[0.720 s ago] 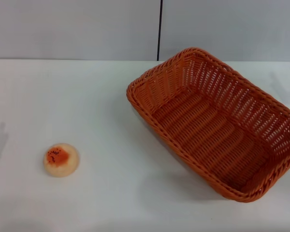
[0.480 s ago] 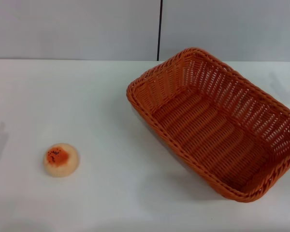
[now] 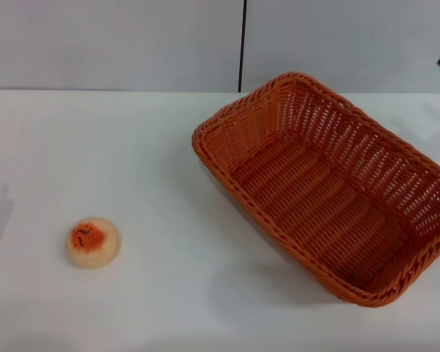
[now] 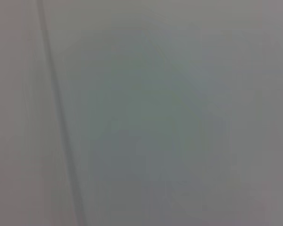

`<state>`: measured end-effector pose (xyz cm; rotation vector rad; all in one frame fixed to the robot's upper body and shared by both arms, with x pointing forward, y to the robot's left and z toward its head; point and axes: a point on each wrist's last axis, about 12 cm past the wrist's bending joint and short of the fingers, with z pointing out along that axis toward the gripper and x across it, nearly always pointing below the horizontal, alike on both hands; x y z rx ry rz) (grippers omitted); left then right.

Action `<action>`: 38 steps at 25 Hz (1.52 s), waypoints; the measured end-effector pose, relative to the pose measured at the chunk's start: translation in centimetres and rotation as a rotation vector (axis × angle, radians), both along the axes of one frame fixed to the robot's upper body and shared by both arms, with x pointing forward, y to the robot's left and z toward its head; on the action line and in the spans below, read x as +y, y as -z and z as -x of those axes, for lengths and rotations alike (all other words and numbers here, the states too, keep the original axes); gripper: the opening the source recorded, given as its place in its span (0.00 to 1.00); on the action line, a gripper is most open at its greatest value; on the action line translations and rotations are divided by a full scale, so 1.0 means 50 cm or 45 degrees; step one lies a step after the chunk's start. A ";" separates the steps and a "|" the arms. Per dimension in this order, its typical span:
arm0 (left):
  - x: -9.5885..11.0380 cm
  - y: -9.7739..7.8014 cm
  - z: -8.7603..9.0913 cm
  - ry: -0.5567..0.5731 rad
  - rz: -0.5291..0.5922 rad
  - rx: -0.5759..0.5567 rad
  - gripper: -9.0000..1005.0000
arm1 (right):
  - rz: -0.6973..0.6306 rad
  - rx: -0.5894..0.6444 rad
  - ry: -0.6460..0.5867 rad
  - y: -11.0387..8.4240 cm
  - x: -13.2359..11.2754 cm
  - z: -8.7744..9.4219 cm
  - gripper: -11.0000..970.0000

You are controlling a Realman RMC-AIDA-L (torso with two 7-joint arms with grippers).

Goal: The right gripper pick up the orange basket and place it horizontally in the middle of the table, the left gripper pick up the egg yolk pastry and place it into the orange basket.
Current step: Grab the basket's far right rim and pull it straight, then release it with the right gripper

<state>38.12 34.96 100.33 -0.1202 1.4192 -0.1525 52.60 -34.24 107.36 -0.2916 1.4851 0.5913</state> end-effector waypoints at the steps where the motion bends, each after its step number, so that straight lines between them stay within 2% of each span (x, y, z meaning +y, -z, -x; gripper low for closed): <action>1: 0.000 0.000 -0.002 0.002 -0.001 -0.001 0.81 | 0.011 0.037 -0.041 -0.008 -0.003 -0.005 0.75; 3: 0.000 0.000 -0.003 0.003 -0.002 -0.001 0.81 | 0.017 0.137 -0.125 -0.032 -0.012 -0.015 0.75; 4: 0.000 -0.001 -0.004 0.003 -0.002 -0.001 0.81 | 0.030 0.262 -0.192 -0.060 -0.019 -0.025 0.75; 5: 0.000 -0.001 -0.004 0.003 -0.002 -0.001 0.81 | 0.030 0.262 -0.192 -0.060 -0.019 -0.025 0.75; 6: 0.000 -0.001 -0.004 0.004 -0.002 -0.002 0.81 | 0.075 0.396 -0.226 -0.093 -0.027 -0.035 0.75; 7: 0.000 -0.001 -0.004 0.004 -0.002 -0.001 0.81 | 0.075 0.396 -0.226 -0.093 -0.027 -0.035 0.75; 10: 0.000 0.000 -0.001 0.001 -0.002 0.001 0.81 | 0.144 0.625 -0.217 -0.154 -0.042 -0.043 0.75; 11: 0.001 0.000 0.000 -0.001 -0.002 0.002 0.81 | 0.192 0.754 -0.210 -0.197 -0.049 -0.046 0.75; 12: 0.001 0.001 0.001 -0.002 -0.001 0.003 0.81 | 0.192 0.754 -0.210 -0.197 -0.049 -0.046 0.75; 13: 0.001 0.001 0.002 -0.002 -0.002 0.004 0.81 | 0.215 0.835 -0.218 -0.217 -0.049 -0.048 0.75; 14: 0.002 0.001 0.003 -0.004 -0.002 0.005 0.81 | 0.266 0.950 -0.248 -0.253 -0.046 -0.054 0.75; 15: 0.002 0.001 0.003 -0.004 -0.002 0.005 0.81 | 0.266 0.950 -0.248 -0.253 -0.046 -0.054 0.75; 16: 0.002 0.001 0.003 -0.004 -0.004 0.006 0.81 | 0.327 1.033 -0.320 -0.280 -0.038 -0.062 0.75; 18: 0.002 0.001 0.004 -0.005 -0.004 0.007 0.81 | 0.352 1.072 -0.362 -0.290 -0.033 -0.065 0.75; 19: 0.002 0.001 0.005 -0.005 -0.003 0.006 0.81 | 0.388 1.158 -0.410 -0.298 -0.024 -0.073 0.75; 23: 0.002 0.001 0.007 -0.007 -0.002 0.004 0.80 | 0.439 1.266 -0.411 -0.293 -0.010 -0.085 0.74; 26: 0.004 0.004 0.020 -0.019 0.001 0.014 0.80 | 0.492 1.323 -0.370 -0.270 0.010 -0.098 0.74; 32: 0.005 0.007 0.031 -0.031 0.004 0.023 0.80 | 0.455 1.342 -0.341 -0.232 0.022 -0.112 0.74; 34: 0.005 0.006 0.030 -0.029 0.004 0.018 0.80 | 0.429 1.335 -0.321 -0.204 0.029 -0.121 0.74; 38: 0.004 0.004 0.027 -0.024 0.004 0.012 0.80 | 0.409 1.334 -0.326 -0.172 0.035 -0.127 0.74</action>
